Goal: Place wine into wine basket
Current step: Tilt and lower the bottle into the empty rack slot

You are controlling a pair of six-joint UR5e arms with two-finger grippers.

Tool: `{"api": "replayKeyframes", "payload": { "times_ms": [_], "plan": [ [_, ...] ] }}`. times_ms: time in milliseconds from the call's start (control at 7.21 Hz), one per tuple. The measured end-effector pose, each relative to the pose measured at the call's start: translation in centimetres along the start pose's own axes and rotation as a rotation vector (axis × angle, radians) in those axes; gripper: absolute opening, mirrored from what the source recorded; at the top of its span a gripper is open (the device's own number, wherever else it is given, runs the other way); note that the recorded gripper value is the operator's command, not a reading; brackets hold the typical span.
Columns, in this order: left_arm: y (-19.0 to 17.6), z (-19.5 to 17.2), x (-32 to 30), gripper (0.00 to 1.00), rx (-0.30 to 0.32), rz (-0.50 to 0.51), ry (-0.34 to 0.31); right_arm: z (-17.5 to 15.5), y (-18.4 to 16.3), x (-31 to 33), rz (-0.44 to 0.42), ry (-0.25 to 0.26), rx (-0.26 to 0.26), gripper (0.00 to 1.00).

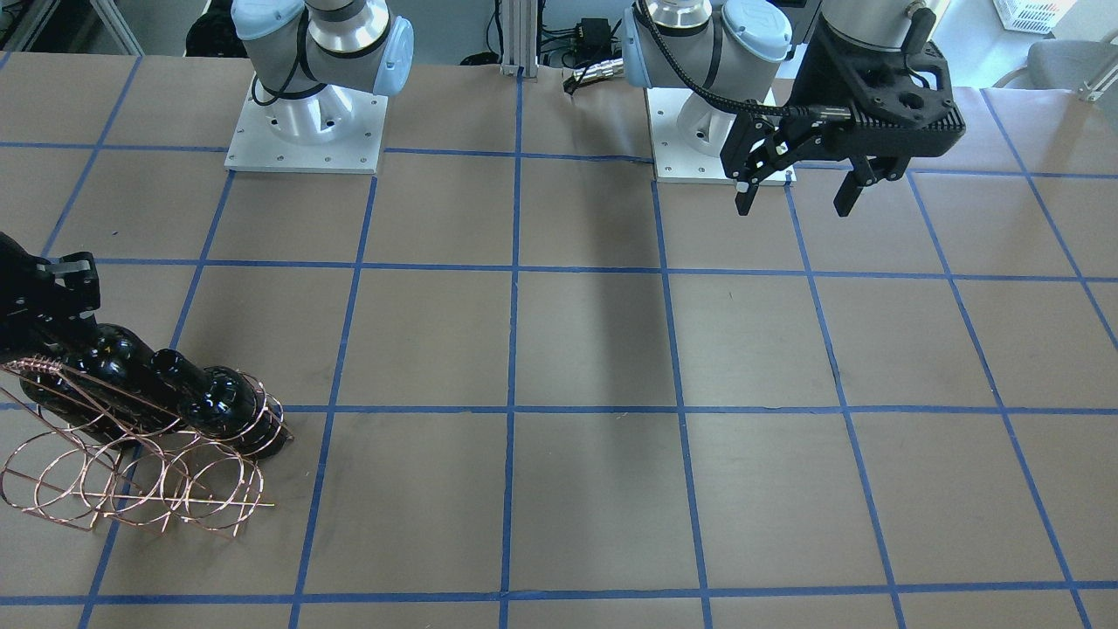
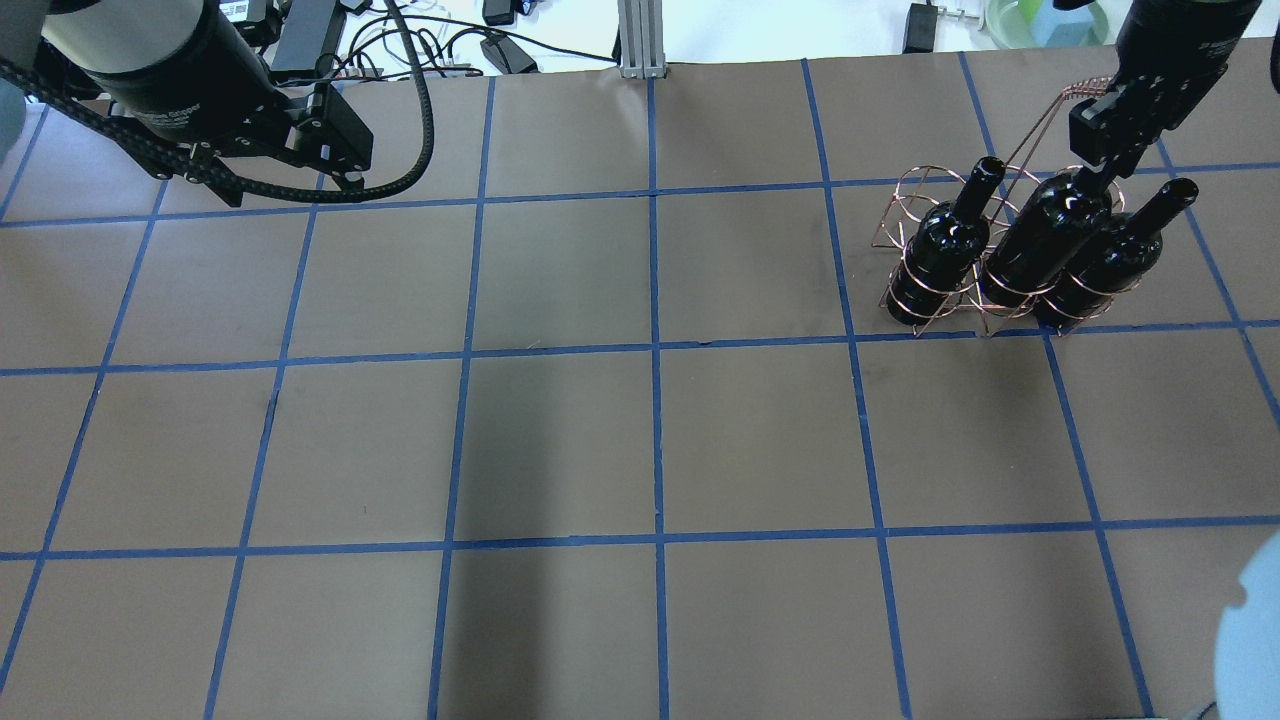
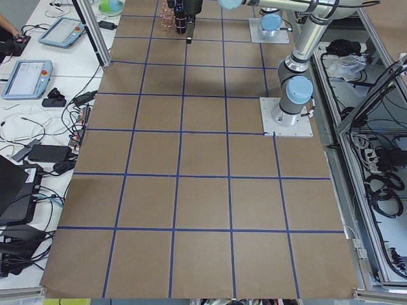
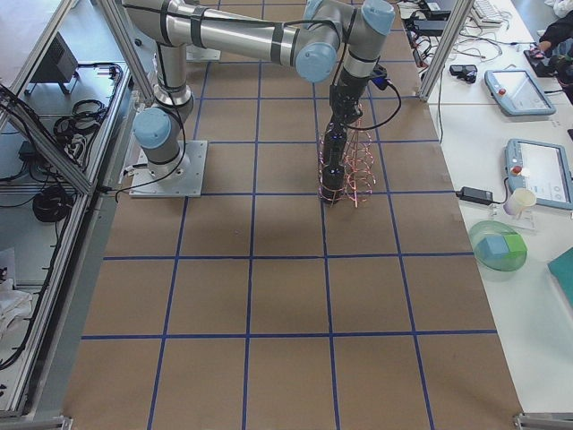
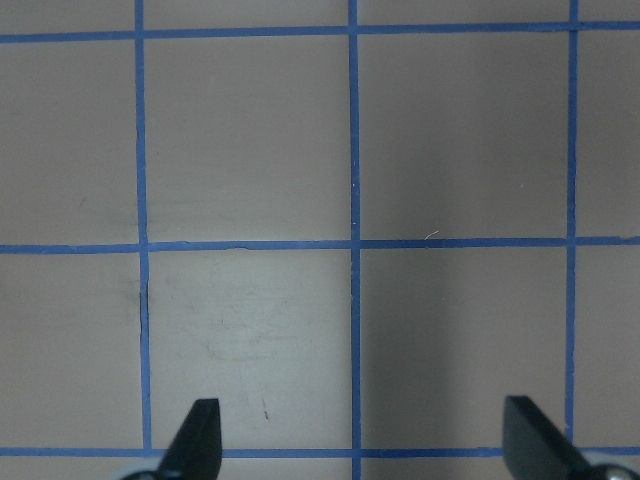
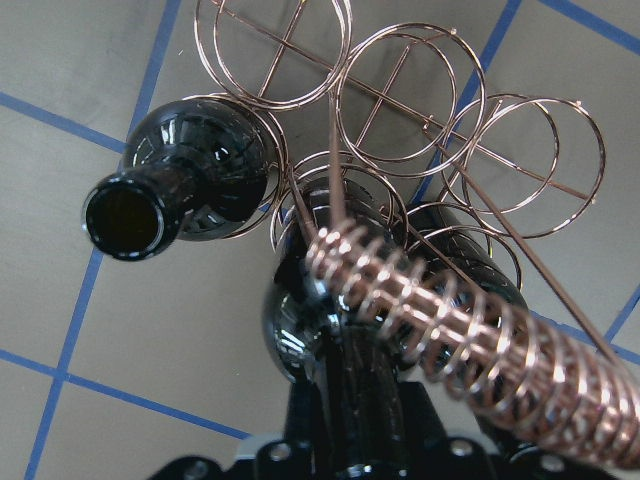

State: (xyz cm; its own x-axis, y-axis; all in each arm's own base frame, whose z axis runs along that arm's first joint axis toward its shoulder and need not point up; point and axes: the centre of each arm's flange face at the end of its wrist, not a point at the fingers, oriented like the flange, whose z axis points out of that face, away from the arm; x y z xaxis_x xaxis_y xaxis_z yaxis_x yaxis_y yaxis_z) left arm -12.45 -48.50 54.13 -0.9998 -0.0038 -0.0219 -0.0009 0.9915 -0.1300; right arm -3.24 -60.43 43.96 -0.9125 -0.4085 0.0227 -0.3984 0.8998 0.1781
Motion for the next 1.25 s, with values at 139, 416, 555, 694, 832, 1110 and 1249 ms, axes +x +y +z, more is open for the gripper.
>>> {"api": "replayKeyframes", "payload": {
  "times_ms": [139, 416, 555, 694, 832, 1110, 1249],
  "plan": [
    [0.0, 0.0, 0.0, 1.00, 0.000, 0.000, 0.000, 0.5, -0.2, 0.1, 0.000, -0.004, -0.005, 0.00],
    [0.0, 0.0, 0.0, 1.00, 0.001, -0.001, -0.001, 1.4, -0.6, 0.2, 0.000, -0.009, -0.011, 0.00],
    [0.0, 0.0, -0.1, 1.00, 0.001, -0.001, -0.002, 1.7, -0.7, 0.3, 0.001, -0.008, -0.012, 0.00],
    [0.0, 0.0, -0.1, 1.00, 0.001, -0.001, -0.002, 1.9, -0.7, 0.3, 0.001, -0.009, -0.013, 0.00],
    [0.0, -0.1, 0.0, 1.00, 0.001, -0.001, -0.002, 2.2, -0.8, 0.2, 0.002, -0.011, -0.016, 0.00],
    [0.1, -0.1, 0.0, 1.00, 0.002, 0.000, -0.002, 3.0, -0.8, 0.1, 0.008, -0.019, -0.020, 0.00],
    [0.1, -0.1, 0.0, 1.00, 0.003, 0.000, -0.002, 3.3, -0.8, 0.0, 0.008, -0.022, -0.024, 0.10]
  ]
}}
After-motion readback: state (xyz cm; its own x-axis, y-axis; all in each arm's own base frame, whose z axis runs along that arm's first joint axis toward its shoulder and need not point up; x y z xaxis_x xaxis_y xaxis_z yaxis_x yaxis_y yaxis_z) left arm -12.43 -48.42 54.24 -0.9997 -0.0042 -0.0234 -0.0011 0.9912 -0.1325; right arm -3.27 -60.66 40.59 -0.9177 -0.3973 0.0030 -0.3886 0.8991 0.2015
